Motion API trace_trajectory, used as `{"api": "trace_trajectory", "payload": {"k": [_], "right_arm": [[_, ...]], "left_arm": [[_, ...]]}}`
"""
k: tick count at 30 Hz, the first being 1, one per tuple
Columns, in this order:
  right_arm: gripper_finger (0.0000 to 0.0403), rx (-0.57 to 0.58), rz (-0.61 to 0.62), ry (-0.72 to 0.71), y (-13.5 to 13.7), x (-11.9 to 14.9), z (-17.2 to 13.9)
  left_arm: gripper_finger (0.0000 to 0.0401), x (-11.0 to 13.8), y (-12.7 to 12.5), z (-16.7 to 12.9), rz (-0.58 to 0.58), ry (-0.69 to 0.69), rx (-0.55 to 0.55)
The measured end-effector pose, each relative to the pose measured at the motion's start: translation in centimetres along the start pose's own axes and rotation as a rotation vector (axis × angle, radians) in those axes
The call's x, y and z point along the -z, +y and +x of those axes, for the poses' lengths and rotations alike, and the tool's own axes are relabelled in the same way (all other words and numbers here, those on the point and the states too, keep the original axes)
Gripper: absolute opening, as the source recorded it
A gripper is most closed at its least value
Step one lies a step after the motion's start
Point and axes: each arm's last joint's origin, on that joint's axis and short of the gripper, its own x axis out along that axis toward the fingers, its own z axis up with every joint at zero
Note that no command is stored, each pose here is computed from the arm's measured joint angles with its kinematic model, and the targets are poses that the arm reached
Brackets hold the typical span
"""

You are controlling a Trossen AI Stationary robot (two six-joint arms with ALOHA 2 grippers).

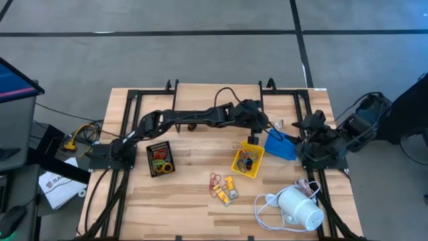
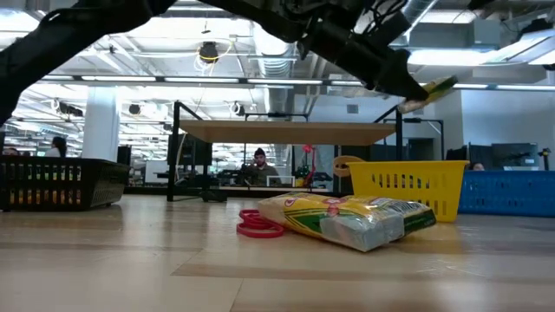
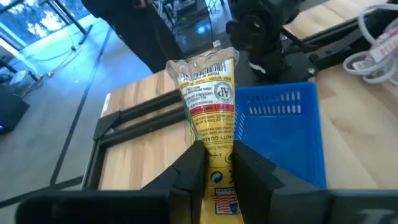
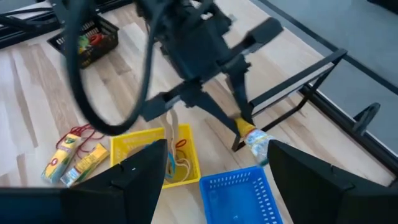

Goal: Pick & Place Office Desk Supplies
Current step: Put the yellow crayon box into the blue bin

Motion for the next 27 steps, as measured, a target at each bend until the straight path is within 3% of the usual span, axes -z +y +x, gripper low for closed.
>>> {"api": "trace_trajectory", "payload": {"k": [7, 15, 27], "right_arm": [[0.0274, -0.018, -0.021, -0.026, 0.2, 0.2, -0.3], [0.0274, -0.033, -0.027, -0.034, 0.1, 0.2, -0.5], [0.0274, -0.037, -0.018, -0.009, 0.0, 0.4, -0.5]], "left_arm": [[0.0066, 0.8, -0.2, 1.1, -0.013, -0.002, 0.033], [0.0066, 0.1, -0.3, 1.3, -0.06, -0.105, 0.07], [0.0066, 0.9, -2.4, 2.7, -0.058, -0.094, 0.106]]}}
